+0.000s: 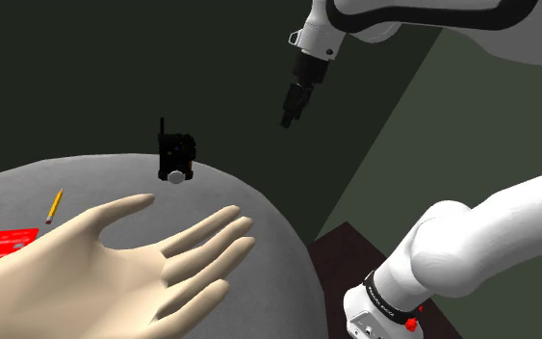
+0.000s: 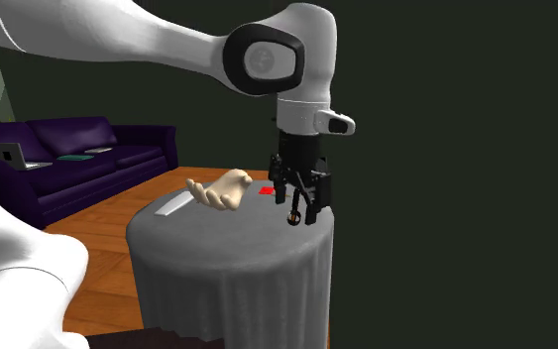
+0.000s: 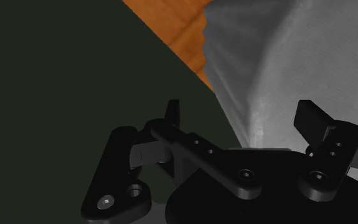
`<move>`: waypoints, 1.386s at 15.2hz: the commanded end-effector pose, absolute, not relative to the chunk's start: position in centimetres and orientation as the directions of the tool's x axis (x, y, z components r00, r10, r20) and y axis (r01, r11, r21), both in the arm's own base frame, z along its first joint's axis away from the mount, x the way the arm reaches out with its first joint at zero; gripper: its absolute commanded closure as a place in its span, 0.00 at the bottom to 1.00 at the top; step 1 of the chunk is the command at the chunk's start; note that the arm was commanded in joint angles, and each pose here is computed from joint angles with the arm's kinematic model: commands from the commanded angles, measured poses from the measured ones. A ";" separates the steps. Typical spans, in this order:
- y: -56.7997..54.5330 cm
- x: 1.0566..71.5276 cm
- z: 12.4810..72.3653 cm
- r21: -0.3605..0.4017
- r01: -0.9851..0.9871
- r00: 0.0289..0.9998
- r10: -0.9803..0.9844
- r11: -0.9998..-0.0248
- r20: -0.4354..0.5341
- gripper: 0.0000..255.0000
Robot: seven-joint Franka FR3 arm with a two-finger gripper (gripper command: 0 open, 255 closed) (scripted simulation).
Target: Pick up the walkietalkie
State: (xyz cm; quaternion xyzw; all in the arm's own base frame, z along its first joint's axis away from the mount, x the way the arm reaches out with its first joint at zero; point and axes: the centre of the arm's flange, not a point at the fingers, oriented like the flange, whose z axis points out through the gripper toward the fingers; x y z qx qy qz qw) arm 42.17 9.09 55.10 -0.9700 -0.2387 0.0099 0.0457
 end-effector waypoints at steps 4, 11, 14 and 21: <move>14.7 45.5 53.3 -0.113 0.645 0.763 0.645 -0.756 0.036 0.00; 23.0 48.0 51.5 -0.126 0.842 0.536 0.840 -0.524 0.087 0.00; 26.7 48.3 50.9 -0.127 0.904 0.422 0.900 -0.408 0.110 0.00; 30.7 48.1 48.7 -0.125 0.952 0.295 0.946 -0.279 0.133 0.00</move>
